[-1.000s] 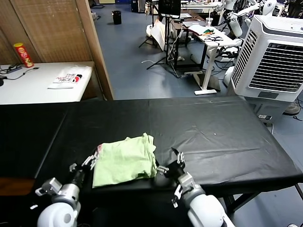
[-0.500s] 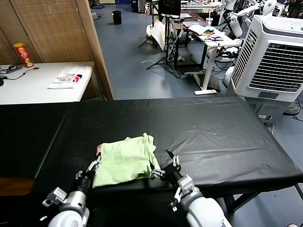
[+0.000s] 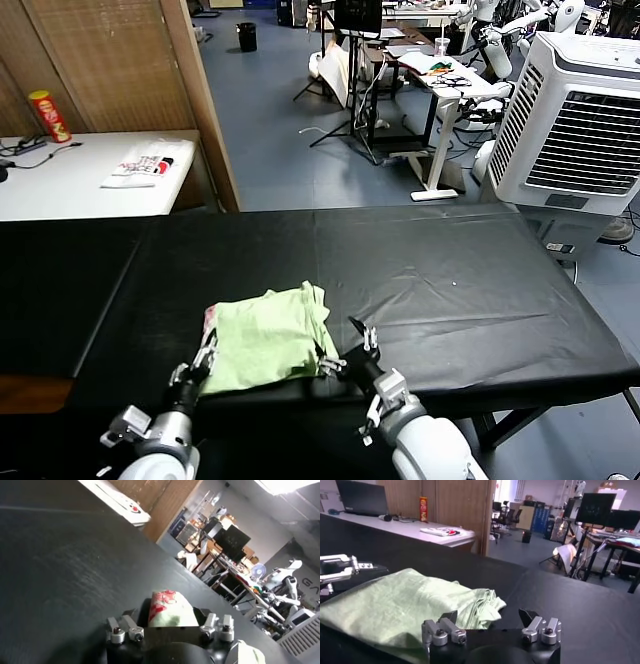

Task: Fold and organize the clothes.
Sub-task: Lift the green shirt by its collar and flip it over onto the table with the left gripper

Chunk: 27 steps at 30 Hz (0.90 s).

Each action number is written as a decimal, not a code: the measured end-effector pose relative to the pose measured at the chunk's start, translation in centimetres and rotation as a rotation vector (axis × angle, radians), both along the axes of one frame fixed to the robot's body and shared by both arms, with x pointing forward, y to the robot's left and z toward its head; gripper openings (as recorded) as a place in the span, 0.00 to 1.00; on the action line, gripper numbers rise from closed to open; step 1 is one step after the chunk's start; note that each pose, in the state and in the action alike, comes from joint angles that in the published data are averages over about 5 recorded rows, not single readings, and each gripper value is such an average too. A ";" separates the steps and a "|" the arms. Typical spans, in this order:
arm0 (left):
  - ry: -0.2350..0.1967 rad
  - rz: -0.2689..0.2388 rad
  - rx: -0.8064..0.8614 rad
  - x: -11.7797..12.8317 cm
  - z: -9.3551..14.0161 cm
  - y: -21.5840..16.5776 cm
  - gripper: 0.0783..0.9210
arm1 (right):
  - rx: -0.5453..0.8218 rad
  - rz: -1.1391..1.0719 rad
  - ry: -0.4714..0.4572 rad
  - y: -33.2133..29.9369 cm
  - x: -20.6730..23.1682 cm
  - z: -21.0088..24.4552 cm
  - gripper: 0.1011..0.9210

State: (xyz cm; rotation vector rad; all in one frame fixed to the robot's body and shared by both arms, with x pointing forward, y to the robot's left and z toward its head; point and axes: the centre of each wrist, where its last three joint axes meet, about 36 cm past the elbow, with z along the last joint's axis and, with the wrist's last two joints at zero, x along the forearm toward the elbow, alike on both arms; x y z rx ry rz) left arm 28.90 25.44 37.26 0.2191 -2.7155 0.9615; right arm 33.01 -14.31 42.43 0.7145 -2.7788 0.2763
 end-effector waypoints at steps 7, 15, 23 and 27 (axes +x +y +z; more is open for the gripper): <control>0.010 -0.004 -0.011 0.3 -0.5 -0.3 0.11 | -0.001 0.000 0.002 -0.1 0.1 0.0 0.85; 0.021 -0.029 0.056 1.5 -0.4 0.1 0.07 | 0.000 -0.008 0.000 -0.2 0.2 0.1 0.85; 0.017 -0.065 0.367 4.5 0.8 4.1 0.07 | 0.014 -0.027 0.001 -0.2 0.0 0.2 0.85; 0.018 -0.078 0.521 5.4 2.2 6.7 0.07 | 0.021 -0.040 0.002 -0.3 -0.1 0.2 0.85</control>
